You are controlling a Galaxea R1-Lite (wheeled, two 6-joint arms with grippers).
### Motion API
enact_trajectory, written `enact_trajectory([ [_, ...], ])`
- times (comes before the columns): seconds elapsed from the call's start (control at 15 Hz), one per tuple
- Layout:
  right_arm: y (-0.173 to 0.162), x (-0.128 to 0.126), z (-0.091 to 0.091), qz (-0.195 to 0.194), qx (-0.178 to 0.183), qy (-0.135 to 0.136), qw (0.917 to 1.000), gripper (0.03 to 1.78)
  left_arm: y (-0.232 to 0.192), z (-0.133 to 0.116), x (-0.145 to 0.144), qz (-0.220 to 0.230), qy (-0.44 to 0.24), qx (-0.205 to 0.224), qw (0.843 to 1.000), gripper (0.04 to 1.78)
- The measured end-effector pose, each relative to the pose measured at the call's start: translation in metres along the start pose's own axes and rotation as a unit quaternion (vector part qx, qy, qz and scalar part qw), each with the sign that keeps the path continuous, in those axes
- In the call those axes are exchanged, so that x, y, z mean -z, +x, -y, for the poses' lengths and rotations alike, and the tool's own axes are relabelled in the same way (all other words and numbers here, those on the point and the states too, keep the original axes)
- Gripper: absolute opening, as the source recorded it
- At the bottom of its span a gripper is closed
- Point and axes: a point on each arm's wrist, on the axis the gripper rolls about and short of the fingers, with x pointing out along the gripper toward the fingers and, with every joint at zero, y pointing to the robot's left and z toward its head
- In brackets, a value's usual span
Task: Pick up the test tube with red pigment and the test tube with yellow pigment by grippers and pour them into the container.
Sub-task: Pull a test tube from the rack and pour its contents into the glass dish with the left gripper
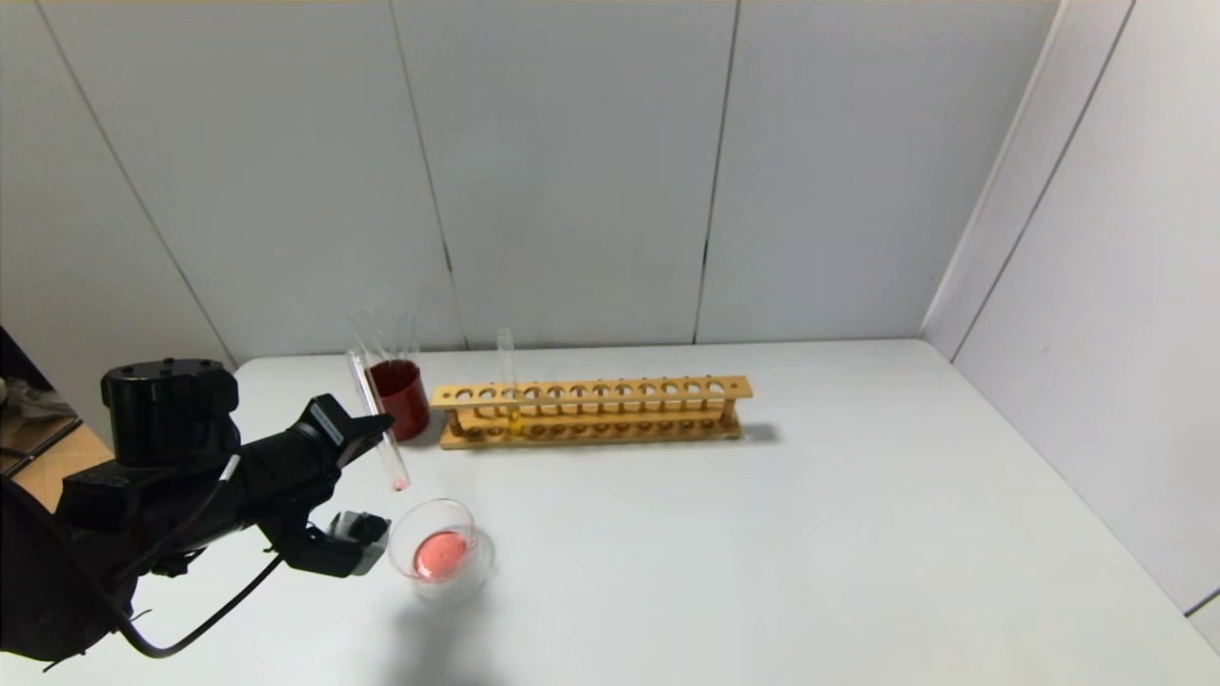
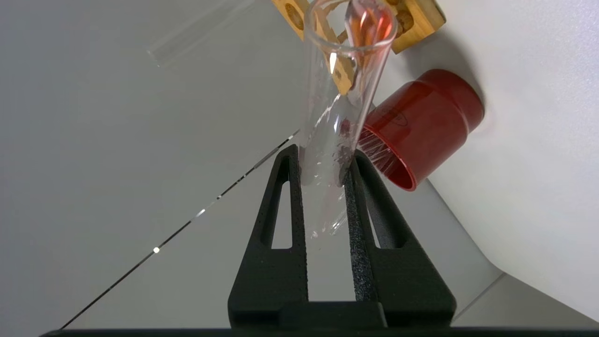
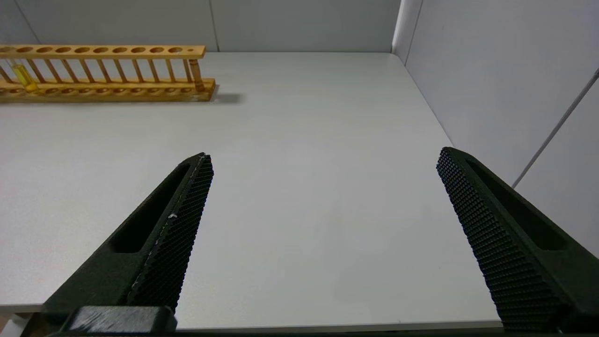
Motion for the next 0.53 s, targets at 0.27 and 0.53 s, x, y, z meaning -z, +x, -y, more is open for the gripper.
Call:
enact_trajectory([
  [0.27,0.0000,0.0000,0.0000,0.000,0.000,0.000,1.0000,1.75,-0.0025,-0.0013,-0.0001,-0.001,0.014,-0.002,1.000,0.31],
  [0.53,0.0000,0.0000,0.0000,0.000,0.000,0.000,1.0000,1.75,-0.0041,-0.0022,-0.0002,-0.002,0.022,-0.004,1.000,0.31],
])
